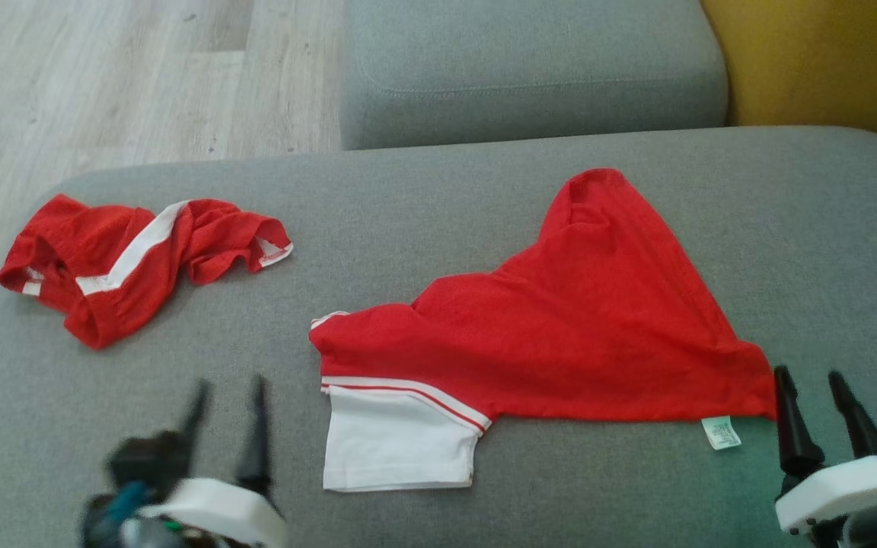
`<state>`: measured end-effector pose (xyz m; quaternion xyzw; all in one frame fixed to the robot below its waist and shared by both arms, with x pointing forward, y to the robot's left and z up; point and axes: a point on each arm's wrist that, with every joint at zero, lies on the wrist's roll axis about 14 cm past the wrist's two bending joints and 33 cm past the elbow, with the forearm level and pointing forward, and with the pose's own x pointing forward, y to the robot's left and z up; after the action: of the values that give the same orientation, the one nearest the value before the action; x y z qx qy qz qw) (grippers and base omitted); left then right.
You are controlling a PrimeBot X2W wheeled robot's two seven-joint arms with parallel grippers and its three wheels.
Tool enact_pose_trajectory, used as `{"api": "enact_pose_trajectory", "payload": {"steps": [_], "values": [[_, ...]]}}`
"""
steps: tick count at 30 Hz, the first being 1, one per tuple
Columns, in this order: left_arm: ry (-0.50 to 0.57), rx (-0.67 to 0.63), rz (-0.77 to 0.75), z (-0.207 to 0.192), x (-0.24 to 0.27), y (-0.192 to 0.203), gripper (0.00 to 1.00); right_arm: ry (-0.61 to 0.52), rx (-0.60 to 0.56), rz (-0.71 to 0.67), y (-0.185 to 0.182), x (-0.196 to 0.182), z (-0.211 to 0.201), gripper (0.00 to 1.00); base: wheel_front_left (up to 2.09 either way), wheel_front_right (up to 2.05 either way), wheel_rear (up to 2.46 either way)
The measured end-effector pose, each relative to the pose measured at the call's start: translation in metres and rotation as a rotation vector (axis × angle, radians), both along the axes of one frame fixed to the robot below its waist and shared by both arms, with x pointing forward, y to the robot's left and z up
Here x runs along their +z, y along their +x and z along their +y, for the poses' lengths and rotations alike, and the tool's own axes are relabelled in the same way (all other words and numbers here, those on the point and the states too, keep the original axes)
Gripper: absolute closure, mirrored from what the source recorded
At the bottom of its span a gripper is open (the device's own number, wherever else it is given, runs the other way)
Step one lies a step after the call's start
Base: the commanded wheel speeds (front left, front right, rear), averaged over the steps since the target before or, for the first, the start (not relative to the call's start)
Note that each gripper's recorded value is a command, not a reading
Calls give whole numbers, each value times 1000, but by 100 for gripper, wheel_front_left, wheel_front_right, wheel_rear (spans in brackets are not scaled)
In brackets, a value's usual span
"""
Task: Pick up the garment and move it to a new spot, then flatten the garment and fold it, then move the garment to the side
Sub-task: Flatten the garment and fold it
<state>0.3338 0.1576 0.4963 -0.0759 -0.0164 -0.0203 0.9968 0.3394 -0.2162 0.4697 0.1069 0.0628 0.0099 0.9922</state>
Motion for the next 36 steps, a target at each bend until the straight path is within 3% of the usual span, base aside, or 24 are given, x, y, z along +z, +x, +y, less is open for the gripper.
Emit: {"api": "enact_pose_trajectory", "payload": {"steps": [8,14,28,36], "values": [[-17,-224,404,-63,-68,-3,0,0,34,333,12,-51,-4,0,0,0,0],[-32,-263,634,-80,-103,-17,0,4,26,474,20,-70,-11,0,0,0,0],[-37,-264,790,-82,-124,-28,0,14,7,631,24,-105,-14,0,0,0,0],[-25,-212,774,-72,-123,-19,0,26,39,676,24,-114,-4,0,0,0,0]]}}
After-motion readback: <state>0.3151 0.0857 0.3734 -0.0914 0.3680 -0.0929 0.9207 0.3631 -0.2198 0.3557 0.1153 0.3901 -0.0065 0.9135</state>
